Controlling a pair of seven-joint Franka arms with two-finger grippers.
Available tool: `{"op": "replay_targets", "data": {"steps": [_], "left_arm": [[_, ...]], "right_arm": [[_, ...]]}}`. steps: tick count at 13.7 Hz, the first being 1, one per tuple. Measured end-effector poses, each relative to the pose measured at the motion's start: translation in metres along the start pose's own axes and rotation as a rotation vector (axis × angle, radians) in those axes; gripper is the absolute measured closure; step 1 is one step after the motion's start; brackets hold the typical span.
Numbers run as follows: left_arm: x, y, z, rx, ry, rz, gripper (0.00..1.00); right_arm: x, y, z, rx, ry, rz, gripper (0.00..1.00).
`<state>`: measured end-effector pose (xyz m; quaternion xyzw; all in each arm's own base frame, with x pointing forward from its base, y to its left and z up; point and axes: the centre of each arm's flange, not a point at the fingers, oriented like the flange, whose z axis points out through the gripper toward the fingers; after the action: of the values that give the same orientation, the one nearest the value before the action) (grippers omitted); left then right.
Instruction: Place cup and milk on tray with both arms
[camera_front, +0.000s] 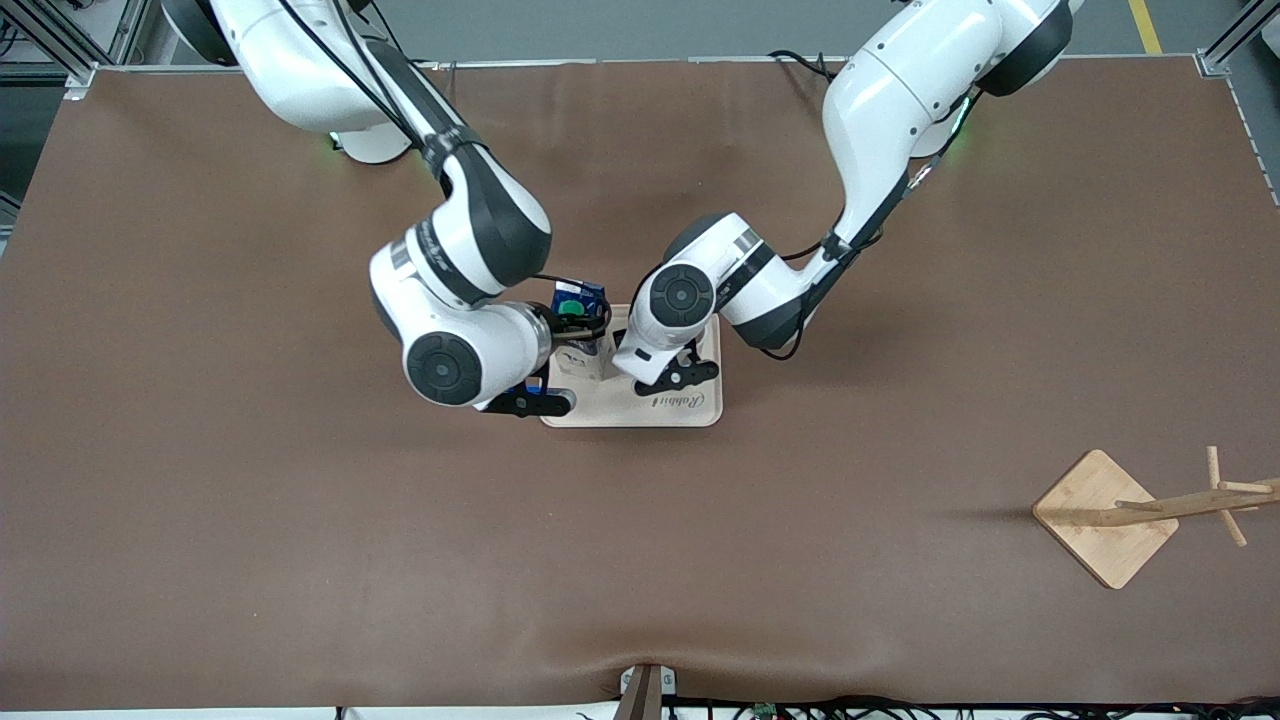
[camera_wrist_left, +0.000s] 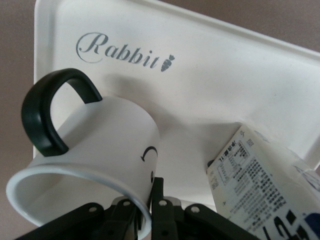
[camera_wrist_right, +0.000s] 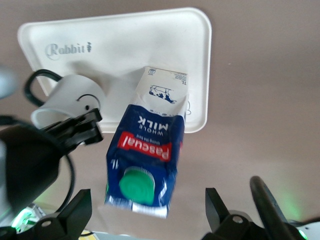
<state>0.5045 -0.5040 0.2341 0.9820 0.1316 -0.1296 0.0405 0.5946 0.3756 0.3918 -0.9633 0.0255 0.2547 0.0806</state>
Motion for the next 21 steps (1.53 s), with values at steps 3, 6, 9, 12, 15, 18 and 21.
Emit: {"op": "replay_targets", "data": {"steps": [3,6,9,12,15,18,21], "left_arm": [[0.003,-0.002,0.003,0.004,-0.003,-0.006,0.79],[0.009,-0.005,0.002,0.003,-0.003,-0.016,0.46],[0.024,-0.012,-0.033,0.022,-0.009,-0.04,0.15],[0.03,-0.026,-0.117,0.043,0.013,-0.063,0.0],[0.046,-0.078,-0.226,0.019,0.084,-0.135,0.0],[0.069,-0.154,-0.307,0.03,0.133,-0.117,0.0],[0.097,-0.242,-0.364,0.051,0.173,-0.084,0.0]], "right_arm": [[-0.009,0.037,-0.072,0.049,0.058,0.026,0.0],[-0.024,0.097,-0.135,0.087,0.094,0.086,0.0],[-0.043,0.157,-0.185,0.024,0.198,0.15,0.0],[-0.073,0.182,-0.221,-0.101,0.313,0.089,0.0],[-0.096,0.21,-0.234,-0.219,0.336,0.06,0.0],[-0.094,0.264,-0.223,-0.225,0.338,0.067,0.0],[-0.11,0.302,-0.19,-0.222,0.391,0.033,0.0]]}}
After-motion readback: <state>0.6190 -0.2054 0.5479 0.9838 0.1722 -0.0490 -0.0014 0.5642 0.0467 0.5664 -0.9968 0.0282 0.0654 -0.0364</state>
